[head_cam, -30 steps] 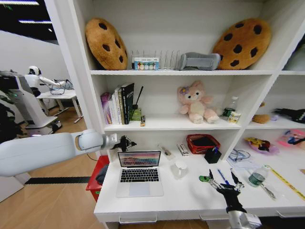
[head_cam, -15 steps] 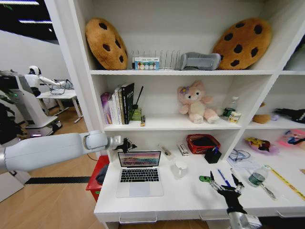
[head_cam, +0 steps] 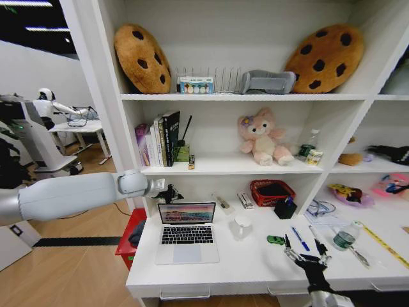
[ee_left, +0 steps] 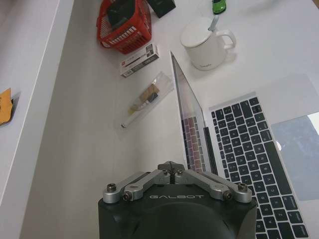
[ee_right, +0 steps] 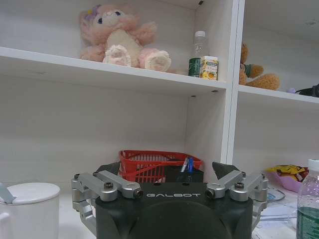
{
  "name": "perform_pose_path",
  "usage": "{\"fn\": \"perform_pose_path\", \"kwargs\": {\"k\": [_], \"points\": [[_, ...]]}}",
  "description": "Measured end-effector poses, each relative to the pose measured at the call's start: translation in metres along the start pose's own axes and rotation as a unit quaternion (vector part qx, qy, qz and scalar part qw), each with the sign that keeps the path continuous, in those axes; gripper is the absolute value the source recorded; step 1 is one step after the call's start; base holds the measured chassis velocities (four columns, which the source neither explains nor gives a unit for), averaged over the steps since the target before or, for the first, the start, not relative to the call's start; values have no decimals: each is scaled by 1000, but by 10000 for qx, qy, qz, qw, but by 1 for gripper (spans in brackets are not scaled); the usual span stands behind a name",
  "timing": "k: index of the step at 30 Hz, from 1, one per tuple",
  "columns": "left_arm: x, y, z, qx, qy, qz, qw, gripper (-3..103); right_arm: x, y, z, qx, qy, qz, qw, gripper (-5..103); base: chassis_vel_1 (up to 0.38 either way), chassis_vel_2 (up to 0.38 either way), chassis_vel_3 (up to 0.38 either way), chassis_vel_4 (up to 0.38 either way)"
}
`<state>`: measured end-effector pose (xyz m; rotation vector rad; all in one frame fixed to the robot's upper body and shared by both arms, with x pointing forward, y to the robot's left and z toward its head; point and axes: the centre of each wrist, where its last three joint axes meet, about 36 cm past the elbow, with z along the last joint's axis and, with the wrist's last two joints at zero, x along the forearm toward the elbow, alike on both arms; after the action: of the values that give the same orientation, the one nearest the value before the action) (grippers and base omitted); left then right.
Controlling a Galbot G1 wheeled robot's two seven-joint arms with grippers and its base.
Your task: Organize the objects on the table.
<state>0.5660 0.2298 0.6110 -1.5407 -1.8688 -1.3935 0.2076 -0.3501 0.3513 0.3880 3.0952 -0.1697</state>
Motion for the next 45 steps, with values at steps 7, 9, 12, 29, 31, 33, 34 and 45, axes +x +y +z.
{"fn": "perform_pose_path", "kwargs": {"k": [7, 9, 12, 29, 31, 33, 34, 45], "points": [[-10, 3, -8, -109, -8, 99, 9999, 0, 4, -2, 4, -11, 11, 63, 10000, 100, 0, 0, 0, 0], [-13, 2, -8, -112, -16, 100, 9999, 0, 5, -3, 5, -16, 24, 78, 10000, 100, 0, 0, 0, 0], [-15, 1, -9, -130, -14, 128, 9998, 0, 7, -5, 7, -11, 33, 103, 9999, 100, 0, 0, 0, 0], [5, -50, -15, -30, -178, 749, 9970, 0, 7, -9, 12, 59, 23, 220, 9997, 100, 0, 0, 0, 0], [4, -54, -13, -31, -146, 782, 9968, 0, 8, -9, 13, 66, 25, 217, 9997, 100, 0, 0, 0, 0], [4, -57, -11, -22, -120, 801, 9967, 0, 9, -9, 13, 68, 23, 218, 9997, 100, 0, 0, 0, 0], [3, -60, -9, -14, -99, 826, 9965, 0, 9, -10, 13, 72, 16, 226, 9997, 100, 0, 0, 0, 0], [6, -88, 8, 46, 25, 1021, 9948, 0, 15, -5, 17, 142, 22, 135, 9998, 100, 0, 0, 0, 0]]}}
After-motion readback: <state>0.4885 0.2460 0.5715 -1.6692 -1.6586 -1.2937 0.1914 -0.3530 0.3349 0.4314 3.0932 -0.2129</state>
